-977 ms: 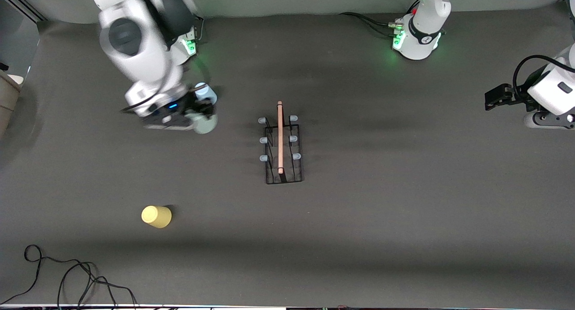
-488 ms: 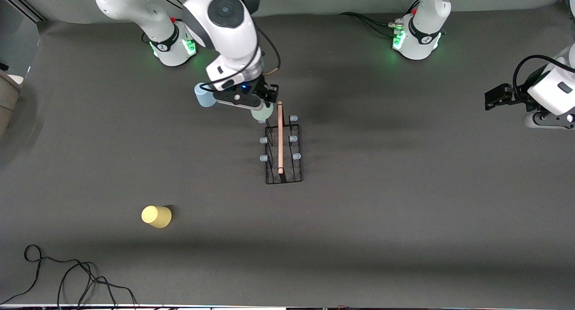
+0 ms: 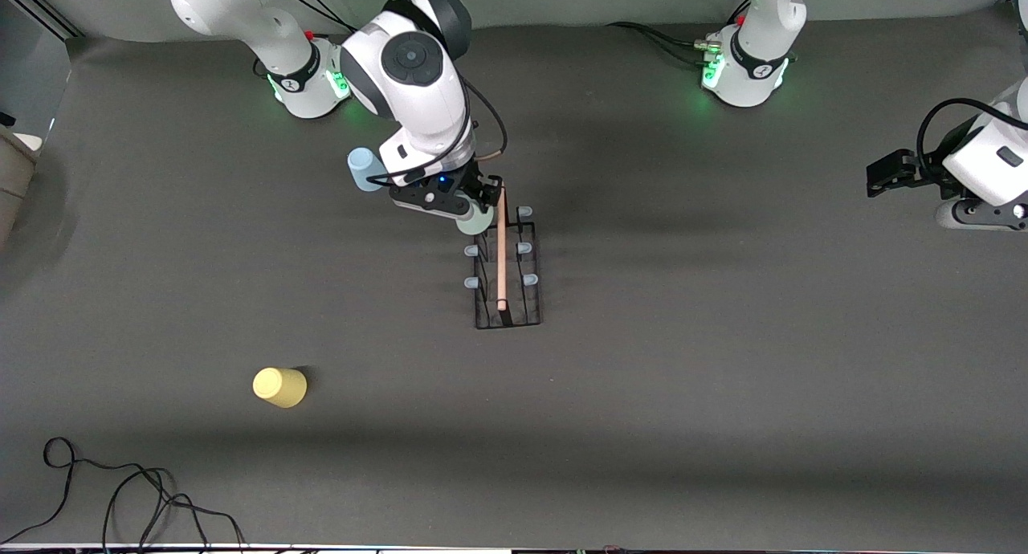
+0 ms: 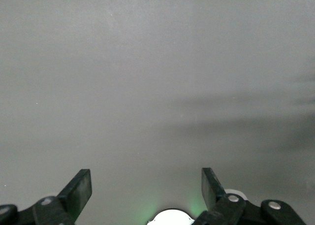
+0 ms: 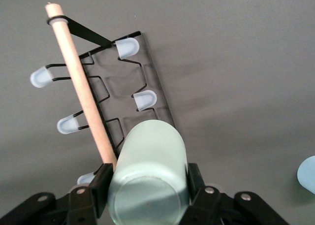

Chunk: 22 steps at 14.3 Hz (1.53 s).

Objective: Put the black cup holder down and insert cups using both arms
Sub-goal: 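Lower the green cup onto a rack peg and open the right gripper, then move the right gripper to the yellow cup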

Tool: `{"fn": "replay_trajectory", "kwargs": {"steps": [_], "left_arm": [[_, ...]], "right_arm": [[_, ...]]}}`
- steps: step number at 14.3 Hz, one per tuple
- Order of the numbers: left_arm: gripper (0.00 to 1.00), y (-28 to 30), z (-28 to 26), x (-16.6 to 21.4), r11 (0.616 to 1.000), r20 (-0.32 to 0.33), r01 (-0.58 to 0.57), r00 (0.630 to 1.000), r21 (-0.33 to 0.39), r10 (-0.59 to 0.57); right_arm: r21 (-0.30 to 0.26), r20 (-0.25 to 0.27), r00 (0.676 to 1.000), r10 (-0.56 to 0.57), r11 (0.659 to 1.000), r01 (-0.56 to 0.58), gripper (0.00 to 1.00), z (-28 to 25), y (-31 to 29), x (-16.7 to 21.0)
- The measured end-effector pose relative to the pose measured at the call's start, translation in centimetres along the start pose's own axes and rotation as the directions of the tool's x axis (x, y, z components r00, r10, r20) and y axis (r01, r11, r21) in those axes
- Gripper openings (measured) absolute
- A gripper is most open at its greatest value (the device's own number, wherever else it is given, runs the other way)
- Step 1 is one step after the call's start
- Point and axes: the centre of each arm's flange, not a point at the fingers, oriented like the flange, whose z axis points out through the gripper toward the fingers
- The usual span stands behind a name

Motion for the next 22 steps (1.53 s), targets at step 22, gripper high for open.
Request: {"fn": "replay_trajectory", "kwargs": {"steps": [22], "left_arm": [[1.00, 0.4, 0.2, -0.2, 1.000, 0.024, -0.007, 1.000, 0.000, 0.007]], "right_arm": [[-0.037, 0.034, 0.987, -0.154, 0.987, 0.155, 1.00, -10.2, 12.9, 20.0]]}}
